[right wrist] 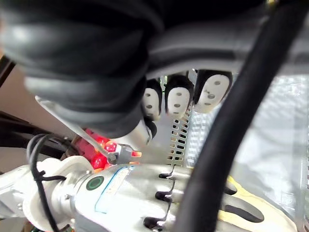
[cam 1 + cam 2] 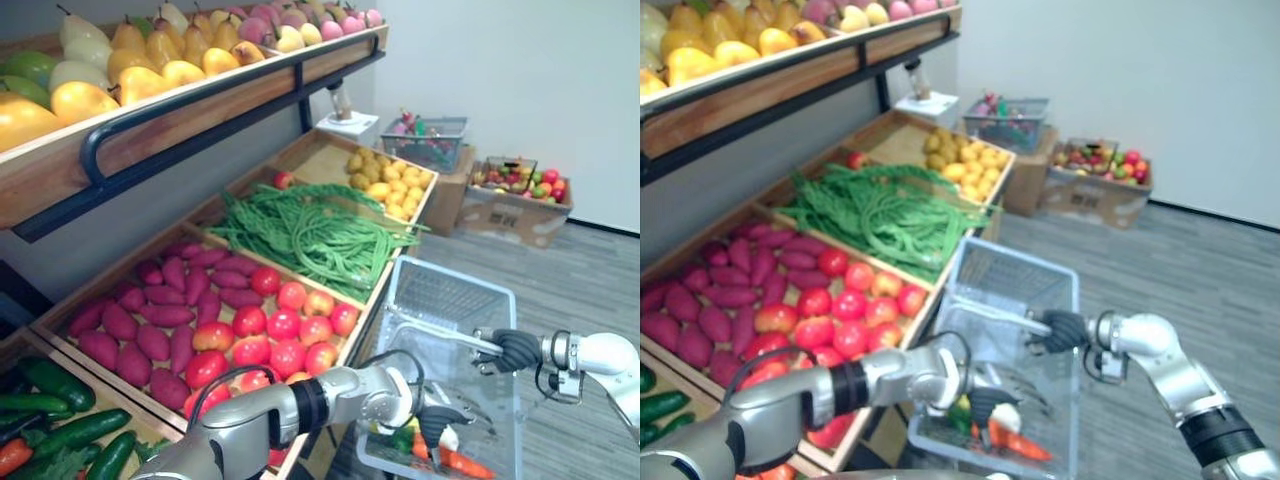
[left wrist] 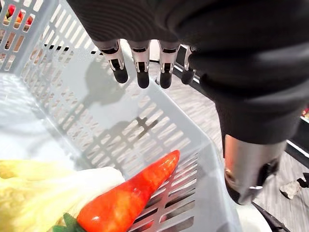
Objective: Pick vegetable in the basket
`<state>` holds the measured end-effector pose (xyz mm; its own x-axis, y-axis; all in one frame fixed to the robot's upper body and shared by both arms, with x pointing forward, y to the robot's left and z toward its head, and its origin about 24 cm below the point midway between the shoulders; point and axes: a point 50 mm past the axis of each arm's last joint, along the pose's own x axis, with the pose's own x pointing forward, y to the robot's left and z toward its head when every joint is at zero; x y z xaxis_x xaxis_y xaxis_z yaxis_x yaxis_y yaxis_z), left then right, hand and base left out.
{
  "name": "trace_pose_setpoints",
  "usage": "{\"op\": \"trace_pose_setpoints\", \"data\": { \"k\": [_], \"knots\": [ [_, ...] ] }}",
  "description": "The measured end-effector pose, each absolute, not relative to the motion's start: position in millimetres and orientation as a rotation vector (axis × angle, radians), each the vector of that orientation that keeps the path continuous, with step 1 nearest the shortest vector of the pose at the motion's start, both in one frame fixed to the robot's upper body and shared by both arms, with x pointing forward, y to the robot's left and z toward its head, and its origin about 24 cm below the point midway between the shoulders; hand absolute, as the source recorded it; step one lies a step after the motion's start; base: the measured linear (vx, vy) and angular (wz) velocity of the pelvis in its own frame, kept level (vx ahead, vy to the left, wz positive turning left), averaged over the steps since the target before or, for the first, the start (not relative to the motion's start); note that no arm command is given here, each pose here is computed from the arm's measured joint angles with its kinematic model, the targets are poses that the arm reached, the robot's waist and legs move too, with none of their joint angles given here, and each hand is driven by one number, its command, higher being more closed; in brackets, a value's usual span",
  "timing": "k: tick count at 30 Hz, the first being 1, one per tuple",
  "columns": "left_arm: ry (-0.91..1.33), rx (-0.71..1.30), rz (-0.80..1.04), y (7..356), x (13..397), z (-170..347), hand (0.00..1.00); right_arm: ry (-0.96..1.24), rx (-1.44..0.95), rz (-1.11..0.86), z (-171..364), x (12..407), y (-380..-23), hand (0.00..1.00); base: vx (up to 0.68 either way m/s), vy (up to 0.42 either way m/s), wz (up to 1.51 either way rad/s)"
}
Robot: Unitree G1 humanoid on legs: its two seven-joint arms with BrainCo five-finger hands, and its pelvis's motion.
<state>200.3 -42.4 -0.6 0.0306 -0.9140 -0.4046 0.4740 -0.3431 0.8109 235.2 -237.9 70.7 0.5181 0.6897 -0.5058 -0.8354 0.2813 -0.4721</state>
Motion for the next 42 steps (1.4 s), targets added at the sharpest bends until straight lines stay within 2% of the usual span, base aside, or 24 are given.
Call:
{"op": "trace_pose_setpoints", "data": {
  "k": [6,7,10,12,15,20,26,30,34,37,42],
  "knots": [
    [-0.586,1.103,-1.559,-38,197,12,0.00,0.244,-0.745,0.966,65,231,-244,1.00,-0.03,-0.020,0.30],
    [-0.672,0.975,-1.541,-29,186,37,0.00,0.309,-0.698,0.816,51,224,-260,1.00,-0.05,-0.004,0.88],
    [-0.697,0.903,-1.516,-28,182,46,0.00,0.354,-0.692,0.748,39,221,-268,1.00,-0.03,0.021,0.44],
    [-0.703,0.836,-1.464,-23,180,55,0.00,0.370,-0.658,0.703,34,217,-274,1.00,-0.02,0.019,0.44],
    [-0.767,0.640,-1.329,-5,172,85,0.00,0.469,-0.600,0.509,8,199,-298,1.00,-0.01,0.004,0.74],
    [-0.815,0.546,-1.166,21,175,107,0.00,0.646,-0.525,0.339,-32,170,-320,1.00,-0.03,0.009,0.71],
    [-0.857,0.521,-0.843,61,190,133,0.00,0.852,-0.382,0.037,-69,124,-352,1.00,-0.02,-0.007,0.67],
    [-0.843,0.543,-0.609,93,202,142,0.00,0.927,-0.324,-0.101,-82,103,-360,1.00,-0.04,-0.006,0.51],
    [-0.805,0.563,-0.464,116,208,143,0.00,0.950,-0.284,-0.199,-90,91,-361,1.00,-0.03,-0.024,0.34],
    [-0.755,0.571,-0.259,144,215,143,0.00,0.979,-0.250,-0.293,-97,78,-361,1.00,-0.01,-0.039,0.35],
    [-0.596,0.595,0.199,216,225,133,0.00,1.035,-0.158,-0.419,-112,60,-349,1.00,-0.02,-0.024,0.40]
  ]
}}
